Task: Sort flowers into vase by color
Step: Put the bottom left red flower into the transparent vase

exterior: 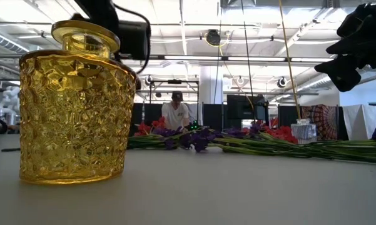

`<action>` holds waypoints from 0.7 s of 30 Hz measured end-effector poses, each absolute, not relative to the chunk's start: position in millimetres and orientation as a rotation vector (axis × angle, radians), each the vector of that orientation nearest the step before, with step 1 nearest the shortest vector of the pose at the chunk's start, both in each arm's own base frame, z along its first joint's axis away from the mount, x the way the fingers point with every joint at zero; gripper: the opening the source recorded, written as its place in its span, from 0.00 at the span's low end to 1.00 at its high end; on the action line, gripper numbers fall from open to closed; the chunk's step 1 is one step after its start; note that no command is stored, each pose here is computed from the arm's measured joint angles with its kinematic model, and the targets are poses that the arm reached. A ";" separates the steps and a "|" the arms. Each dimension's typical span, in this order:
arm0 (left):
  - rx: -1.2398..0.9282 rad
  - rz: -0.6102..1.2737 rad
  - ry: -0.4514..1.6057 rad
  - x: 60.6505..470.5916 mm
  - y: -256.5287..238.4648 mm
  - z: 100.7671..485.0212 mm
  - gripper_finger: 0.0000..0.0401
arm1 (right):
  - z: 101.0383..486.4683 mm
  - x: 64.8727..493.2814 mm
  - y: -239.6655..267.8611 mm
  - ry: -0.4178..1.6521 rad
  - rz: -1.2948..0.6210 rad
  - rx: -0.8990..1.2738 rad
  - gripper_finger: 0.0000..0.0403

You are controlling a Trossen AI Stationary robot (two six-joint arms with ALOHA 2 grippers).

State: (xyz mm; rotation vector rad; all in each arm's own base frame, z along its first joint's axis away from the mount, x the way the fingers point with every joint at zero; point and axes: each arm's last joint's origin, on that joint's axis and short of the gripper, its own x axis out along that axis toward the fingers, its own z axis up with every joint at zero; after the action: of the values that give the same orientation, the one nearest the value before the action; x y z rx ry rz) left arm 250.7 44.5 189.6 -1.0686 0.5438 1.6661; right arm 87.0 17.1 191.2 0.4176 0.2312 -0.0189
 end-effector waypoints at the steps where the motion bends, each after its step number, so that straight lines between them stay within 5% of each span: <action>1: -1.061 1.660 0.526 249.6 42.0 192.7 0.07 | 191.2 87.0 17.2 0.232 -0.018 0.417 0.50; 13: -0.748 1.449 0.261 242.4 12.7 231.4 0.07 | 191.2 87.0 17.1 0.232 -0.019 0.418 0.50; 21: -0.361 1.160 0.370 252.5 -1.5 258.2 0.07 | 191.1 87.1 17.1 0.232 -0.019 0.418 0.50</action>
State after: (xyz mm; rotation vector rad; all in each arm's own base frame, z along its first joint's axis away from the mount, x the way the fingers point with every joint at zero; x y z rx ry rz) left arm 252.5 -1.5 258.2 -0.3611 0.3704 1.1600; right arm 87.1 17.1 191.1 0.4176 0.2318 -0.0187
